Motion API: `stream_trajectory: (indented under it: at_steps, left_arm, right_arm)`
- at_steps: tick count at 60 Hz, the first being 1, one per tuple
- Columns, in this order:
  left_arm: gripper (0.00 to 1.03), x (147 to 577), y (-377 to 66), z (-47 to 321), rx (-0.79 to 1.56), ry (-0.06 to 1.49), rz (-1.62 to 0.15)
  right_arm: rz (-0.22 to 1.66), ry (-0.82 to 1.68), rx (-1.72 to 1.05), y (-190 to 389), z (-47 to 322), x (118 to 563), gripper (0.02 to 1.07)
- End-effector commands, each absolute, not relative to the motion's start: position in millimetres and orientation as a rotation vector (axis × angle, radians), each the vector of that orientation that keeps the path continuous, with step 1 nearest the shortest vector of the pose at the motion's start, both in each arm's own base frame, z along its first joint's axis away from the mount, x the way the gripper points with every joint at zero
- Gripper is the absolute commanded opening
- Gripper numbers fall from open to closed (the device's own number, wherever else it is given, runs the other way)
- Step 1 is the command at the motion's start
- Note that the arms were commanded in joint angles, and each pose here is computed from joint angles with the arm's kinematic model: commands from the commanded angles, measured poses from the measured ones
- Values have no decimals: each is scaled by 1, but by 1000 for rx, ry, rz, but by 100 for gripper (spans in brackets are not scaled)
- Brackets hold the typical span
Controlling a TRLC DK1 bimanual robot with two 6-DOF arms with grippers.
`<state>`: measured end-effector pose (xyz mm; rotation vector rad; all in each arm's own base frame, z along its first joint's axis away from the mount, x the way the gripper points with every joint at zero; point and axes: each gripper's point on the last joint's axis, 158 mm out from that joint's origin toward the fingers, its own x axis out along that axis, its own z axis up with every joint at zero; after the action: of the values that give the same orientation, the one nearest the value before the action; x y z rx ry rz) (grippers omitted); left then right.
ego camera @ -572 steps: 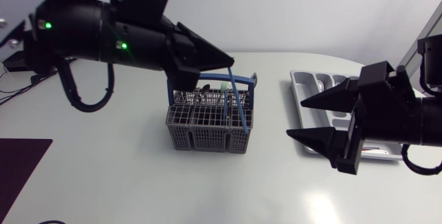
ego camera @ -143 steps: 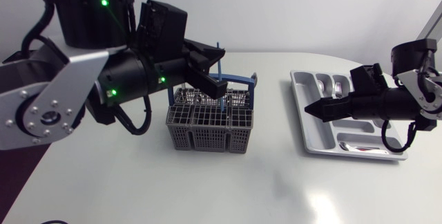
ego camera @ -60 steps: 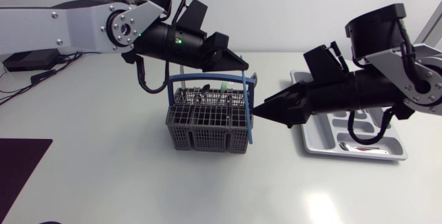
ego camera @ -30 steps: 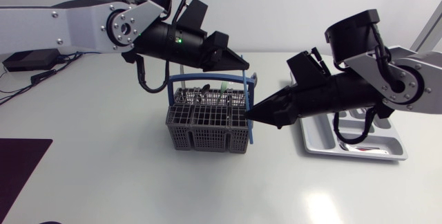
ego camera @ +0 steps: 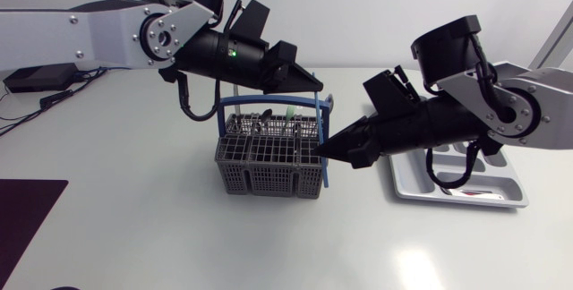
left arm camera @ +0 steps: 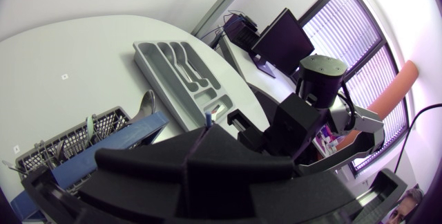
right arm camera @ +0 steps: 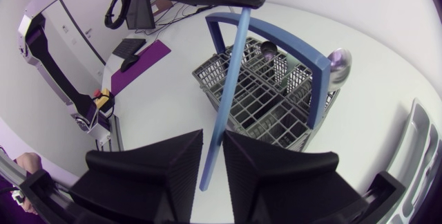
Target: Unload the cutlery basket into the drawer organizer.
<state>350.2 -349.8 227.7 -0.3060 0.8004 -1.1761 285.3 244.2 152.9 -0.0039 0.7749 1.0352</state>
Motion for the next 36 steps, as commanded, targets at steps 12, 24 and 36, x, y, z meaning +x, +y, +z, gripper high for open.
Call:
stream_trajectory:
  at_steps: [12, 24, 36]
  left_arm:
    - [14, 356, -350, 232, -333, 797, -1177]
    - [37, 360, -345, 244, -335, 763, -1173]
    - [92, 374, -313, 325, -362, 555, -1144]
  right_arm:
    - [1033, 784, 5, 246, 152, 285, 10]
    - [1048, 789, -2, 246, 153, 277, 9]
    - [1047, 798, -24, 236, 157, 267, 9]
